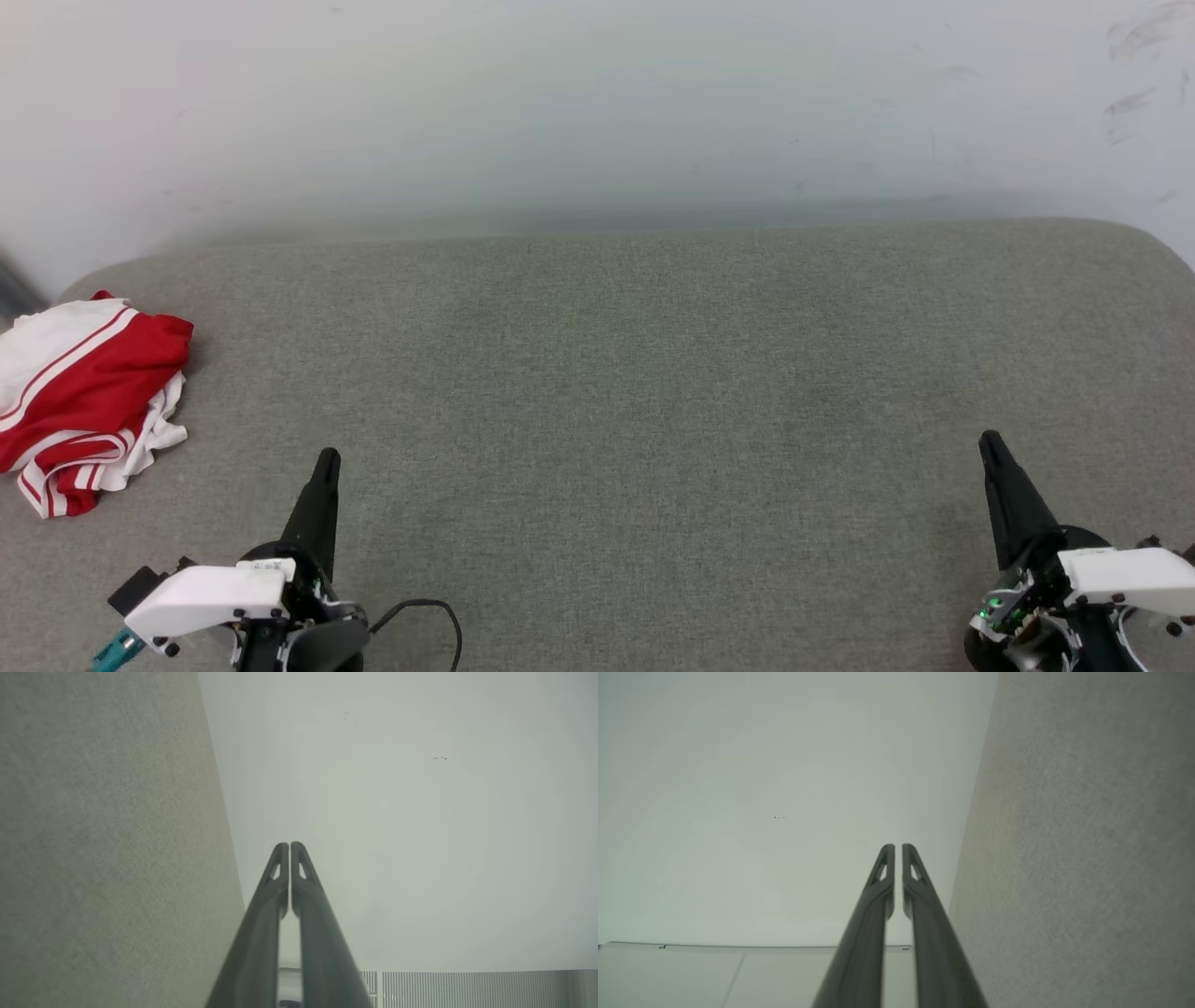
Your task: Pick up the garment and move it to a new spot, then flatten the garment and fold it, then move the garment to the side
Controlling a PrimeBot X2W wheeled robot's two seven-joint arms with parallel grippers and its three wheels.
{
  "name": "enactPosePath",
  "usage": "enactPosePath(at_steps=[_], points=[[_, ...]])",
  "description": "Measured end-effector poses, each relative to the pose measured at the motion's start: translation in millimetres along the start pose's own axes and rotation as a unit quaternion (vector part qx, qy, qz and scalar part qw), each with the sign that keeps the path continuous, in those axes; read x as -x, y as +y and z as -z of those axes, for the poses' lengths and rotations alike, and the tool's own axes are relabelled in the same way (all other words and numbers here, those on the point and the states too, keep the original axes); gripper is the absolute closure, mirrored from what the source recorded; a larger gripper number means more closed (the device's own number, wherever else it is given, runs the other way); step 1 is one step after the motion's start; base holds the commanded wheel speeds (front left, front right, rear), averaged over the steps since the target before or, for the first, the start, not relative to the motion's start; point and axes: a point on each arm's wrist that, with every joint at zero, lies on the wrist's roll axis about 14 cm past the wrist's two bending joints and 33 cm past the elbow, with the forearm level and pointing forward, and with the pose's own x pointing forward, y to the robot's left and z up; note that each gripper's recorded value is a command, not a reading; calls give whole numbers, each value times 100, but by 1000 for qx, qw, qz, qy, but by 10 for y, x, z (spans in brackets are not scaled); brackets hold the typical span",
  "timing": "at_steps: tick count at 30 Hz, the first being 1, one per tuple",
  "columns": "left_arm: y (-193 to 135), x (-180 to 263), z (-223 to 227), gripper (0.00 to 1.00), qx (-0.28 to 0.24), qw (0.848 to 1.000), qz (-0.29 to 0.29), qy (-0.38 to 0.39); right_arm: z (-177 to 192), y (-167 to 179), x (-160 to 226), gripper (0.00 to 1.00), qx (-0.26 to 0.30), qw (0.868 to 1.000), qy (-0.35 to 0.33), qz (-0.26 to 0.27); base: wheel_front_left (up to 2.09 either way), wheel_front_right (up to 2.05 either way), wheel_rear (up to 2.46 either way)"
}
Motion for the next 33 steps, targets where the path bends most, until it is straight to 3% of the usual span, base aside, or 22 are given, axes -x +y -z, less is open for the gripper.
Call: enactPosePath(at_steps=[5,18,25,33], points=[[218,106,8,0,2,999,-32,-3,-19,-233,112,0,-1,999,-6,34,0,0,0],[43,70,-58,0,-78,997,-16,-24,-73,-137,94,0,62,997,-26,23,0,0,0],[-57,50,-38,0,-153,988,-11,-28,-88,15,69,0,136,990,-32,2,0,0,0],[-99,49,14,0,-237,971,-16,-29,-7,175,57,0,237,971,-27,-22,0,0,0]])
